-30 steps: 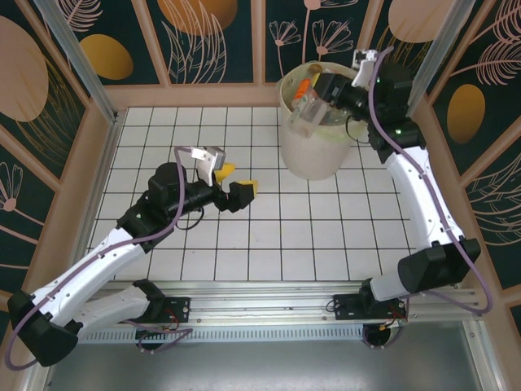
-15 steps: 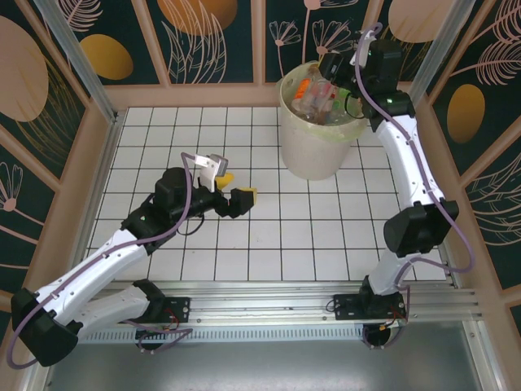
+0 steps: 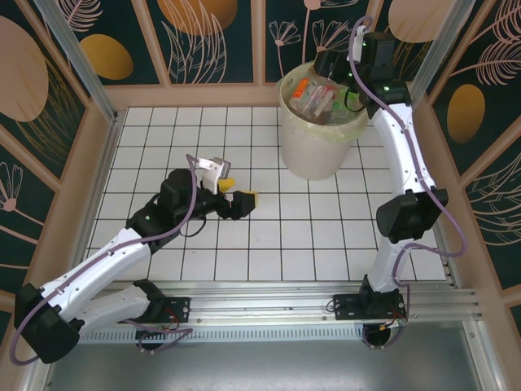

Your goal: Put the plastic bottles in the bin

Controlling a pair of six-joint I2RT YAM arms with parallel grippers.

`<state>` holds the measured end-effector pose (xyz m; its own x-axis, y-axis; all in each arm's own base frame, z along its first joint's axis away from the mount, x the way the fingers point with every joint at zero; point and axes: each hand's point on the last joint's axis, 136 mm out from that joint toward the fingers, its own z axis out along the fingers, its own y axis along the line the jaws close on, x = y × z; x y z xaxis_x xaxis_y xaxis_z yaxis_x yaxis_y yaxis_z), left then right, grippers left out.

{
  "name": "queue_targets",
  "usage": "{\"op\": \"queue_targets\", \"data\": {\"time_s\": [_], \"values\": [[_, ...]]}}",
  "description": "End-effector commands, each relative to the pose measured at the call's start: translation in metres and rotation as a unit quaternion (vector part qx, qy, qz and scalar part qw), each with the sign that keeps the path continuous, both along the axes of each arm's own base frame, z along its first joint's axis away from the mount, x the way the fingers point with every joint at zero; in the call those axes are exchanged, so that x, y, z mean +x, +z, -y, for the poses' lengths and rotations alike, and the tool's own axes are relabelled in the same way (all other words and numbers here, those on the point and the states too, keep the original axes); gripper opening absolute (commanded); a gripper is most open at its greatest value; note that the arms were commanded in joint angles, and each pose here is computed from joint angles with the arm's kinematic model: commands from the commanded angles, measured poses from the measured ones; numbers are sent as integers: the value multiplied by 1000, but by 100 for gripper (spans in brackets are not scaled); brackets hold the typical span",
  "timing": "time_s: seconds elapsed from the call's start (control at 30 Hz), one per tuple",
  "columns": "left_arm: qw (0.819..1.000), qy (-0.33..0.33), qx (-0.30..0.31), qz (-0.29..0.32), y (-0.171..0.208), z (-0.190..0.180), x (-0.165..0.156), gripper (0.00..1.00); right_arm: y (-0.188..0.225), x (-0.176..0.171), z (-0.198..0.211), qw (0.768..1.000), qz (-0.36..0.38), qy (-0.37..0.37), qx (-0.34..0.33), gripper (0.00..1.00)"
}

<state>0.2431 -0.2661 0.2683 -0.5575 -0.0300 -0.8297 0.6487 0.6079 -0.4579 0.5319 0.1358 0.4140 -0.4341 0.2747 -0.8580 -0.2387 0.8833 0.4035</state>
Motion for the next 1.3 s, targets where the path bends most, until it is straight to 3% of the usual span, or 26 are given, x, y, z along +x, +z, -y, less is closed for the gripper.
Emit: {"op": "queue_targets", "data": {"time_s": [0.0,0.3,0.37,0.5,0.63,0.77,1.0,1.27], "values": [[1000,-7,-17,5,8,4,-2,99,26,-2,13,999,31,-26,-15,79],[1000,-12,-20,-2,3,6,-3,99,63,-2,52,980,93,-141,-100,79],[1000,-12,-21,-3,2,7,-3,99,60,-3,50,980,91,-140,-110,78],[1000,-16,-22,-5,1,9,-2,99,45,-4,29,988,81,-85,-101,64],[1000,-19,-20,-8,-1,11,-1,99,16,2,32,988,50,-91,-113,63],[1000,-16,-19,-4,-2,9,-2,99,-9,3,45,983,29,-123,-130,68],[1000,-19,-16,-7,-6,10,-2,99,-37,4,45,982,-2,-123,-143,93],[1000,-21,-18,-9,-7,11,-2,99,-60,-2,33,983,-14,-107,-146,92]]}}
